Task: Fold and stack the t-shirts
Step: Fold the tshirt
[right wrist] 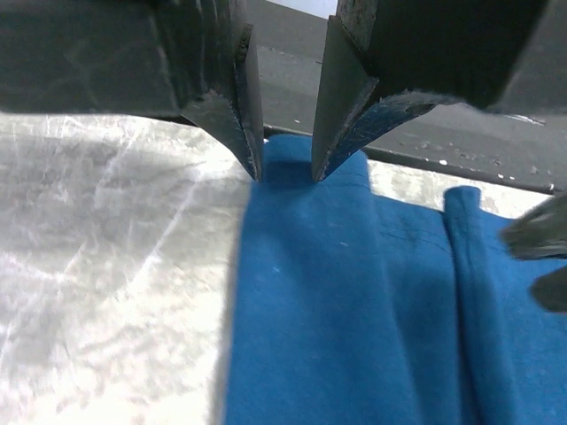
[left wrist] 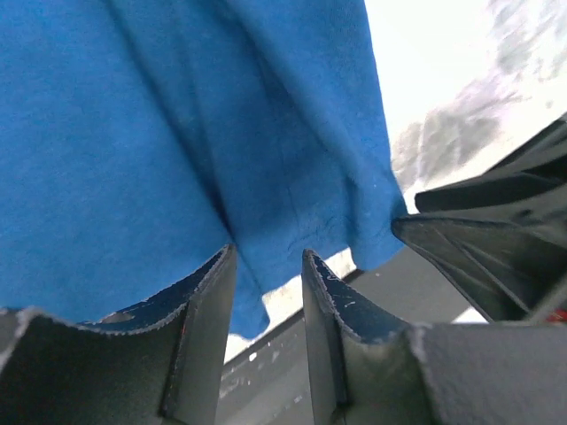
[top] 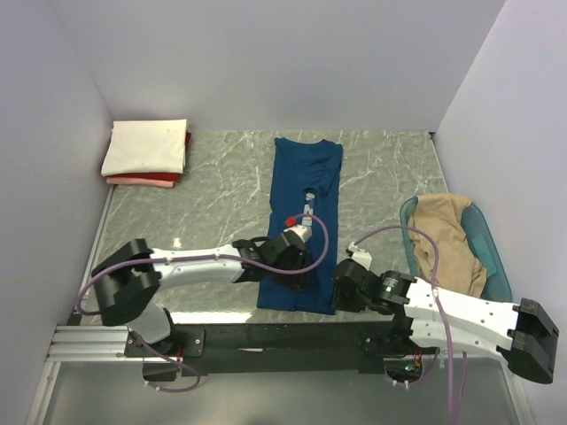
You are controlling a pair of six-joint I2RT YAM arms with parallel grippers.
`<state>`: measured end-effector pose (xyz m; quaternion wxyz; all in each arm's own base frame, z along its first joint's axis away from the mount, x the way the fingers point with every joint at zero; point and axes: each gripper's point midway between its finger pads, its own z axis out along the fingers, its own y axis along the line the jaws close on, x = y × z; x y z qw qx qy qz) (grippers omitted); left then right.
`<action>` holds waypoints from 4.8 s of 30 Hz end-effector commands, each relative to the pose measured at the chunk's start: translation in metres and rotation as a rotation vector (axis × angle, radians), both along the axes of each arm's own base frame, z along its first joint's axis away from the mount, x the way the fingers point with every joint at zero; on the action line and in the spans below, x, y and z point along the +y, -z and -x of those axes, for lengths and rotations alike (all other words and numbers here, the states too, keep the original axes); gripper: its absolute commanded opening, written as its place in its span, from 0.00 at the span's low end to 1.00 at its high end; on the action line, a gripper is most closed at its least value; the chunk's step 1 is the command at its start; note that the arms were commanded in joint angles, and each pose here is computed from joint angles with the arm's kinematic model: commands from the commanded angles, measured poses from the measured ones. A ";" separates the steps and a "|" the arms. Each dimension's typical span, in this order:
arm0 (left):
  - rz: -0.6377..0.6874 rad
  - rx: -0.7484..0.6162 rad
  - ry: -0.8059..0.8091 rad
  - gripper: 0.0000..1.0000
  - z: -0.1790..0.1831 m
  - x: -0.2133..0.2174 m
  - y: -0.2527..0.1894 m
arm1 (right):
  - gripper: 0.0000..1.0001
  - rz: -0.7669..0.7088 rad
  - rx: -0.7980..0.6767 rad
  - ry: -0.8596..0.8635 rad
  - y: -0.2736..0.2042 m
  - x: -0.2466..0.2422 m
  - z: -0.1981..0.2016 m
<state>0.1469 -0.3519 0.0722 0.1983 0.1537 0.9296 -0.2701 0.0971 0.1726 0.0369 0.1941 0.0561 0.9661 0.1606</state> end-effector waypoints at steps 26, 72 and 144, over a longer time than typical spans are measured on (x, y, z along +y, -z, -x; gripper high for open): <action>-0.155 -0.037 0.100 0.04 0.011 -0.045 0.042 | 0.35 -0.106 0.034 0.081 0.022 0.007 0.002; 0.208 0.189 0.087 0.02 0.044 -0.038 0.000 | 0.38 -0.083 -0.039 0.150 -0.019 -0.027 0.001; 0.130 0.157 -0.183 0.30 0.017 0.059 0.005 | 0.45 -0.201 -0.089 0.059 -0.039 0.011 -0.024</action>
